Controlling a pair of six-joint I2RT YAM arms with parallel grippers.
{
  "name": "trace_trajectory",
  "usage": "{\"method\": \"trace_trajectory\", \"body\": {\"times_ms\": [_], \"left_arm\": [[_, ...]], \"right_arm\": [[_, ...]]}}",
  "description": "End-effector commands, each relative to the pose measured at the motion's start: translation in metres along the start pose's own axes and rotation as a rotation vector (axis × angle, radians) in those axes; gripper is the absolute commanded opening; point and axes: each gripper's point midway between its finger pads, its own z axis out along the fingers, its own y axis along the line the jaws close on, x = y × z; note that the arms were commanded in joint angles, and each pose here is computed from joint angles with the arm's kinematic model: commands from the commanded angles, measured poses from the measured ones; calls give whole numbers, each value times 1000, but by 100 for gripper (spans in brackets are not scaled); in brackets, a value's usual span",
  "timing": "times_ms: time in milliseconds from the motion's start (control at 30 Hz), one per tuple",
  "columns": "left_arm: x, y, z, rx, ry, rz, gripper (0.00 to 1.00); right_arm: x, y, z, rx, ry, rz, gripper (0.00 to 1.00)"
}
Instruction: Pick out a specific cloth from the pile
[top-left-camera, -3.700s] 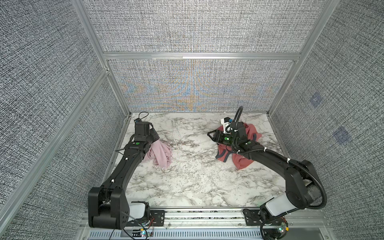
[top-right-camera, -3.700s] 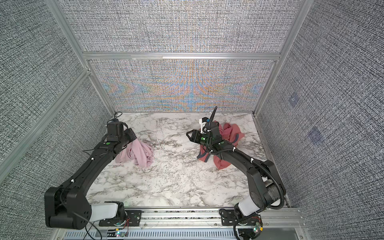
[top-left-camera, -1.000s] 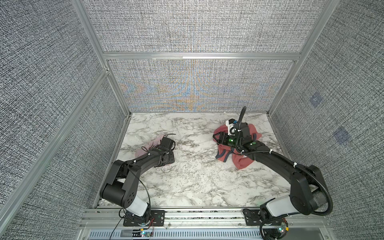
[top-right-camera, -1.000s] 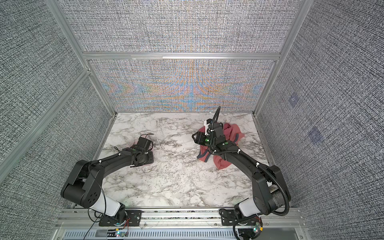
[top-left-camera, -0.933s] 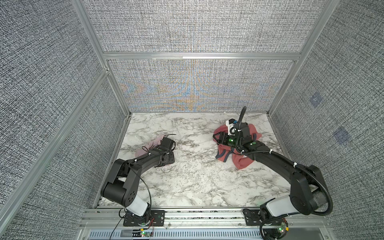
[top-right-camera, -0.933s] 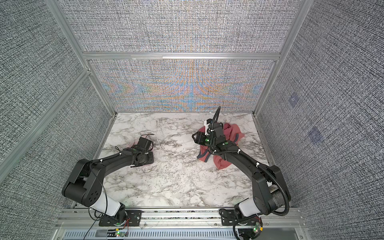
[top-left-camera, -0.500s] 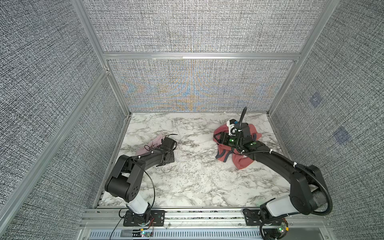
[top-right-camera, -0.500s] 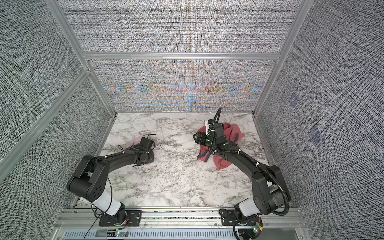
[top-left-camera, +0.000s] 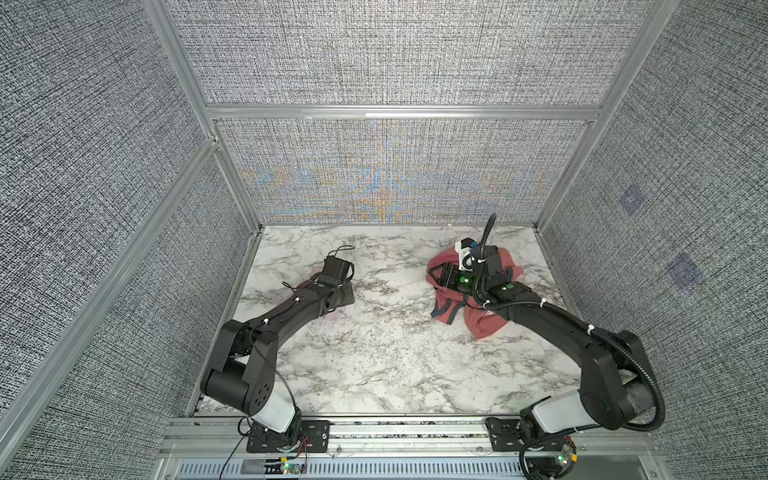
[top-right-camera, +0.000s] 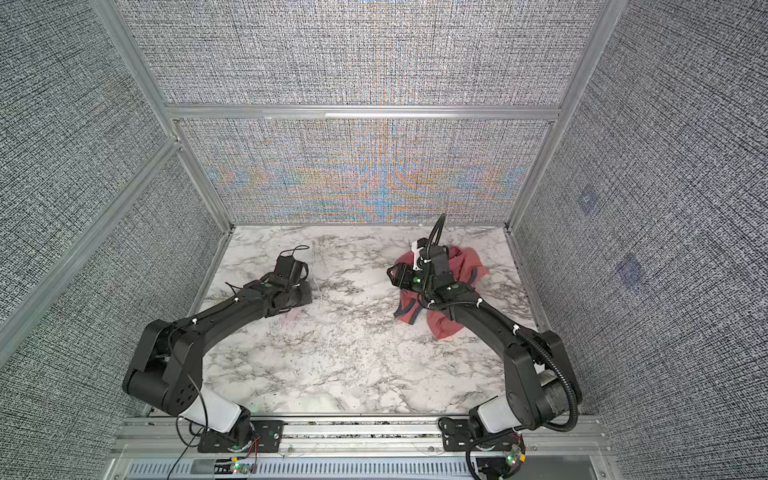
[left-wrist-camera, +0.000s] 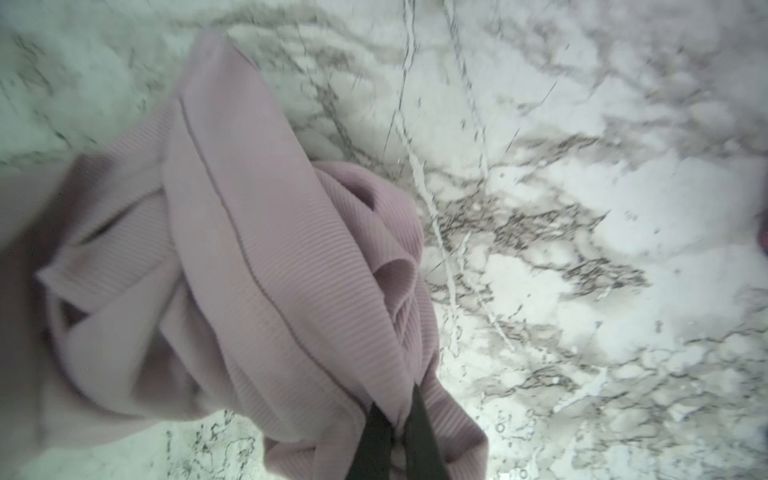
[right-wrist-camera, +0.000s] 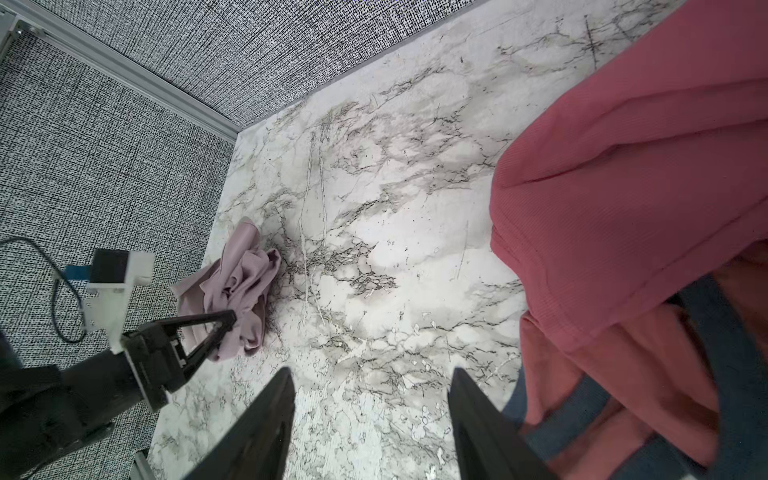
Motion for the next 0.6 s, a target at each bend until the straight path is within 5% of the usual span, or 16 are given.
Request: {"method": "trace_trajectory", "body": {"times_ms": [0,367,567], "left_arm": [[-15,11,-15,-38,-38,-22,0],[-41,88,-27,-74,-207,-260,0],[-39,120,-9,-112,-193,-351,0]], "right_arm": [[-3,4,-2,-14,-14,3,61],[-4,7,4,-41,-8,19,61],[-5,9,4,-45,-1,15,61]]}}
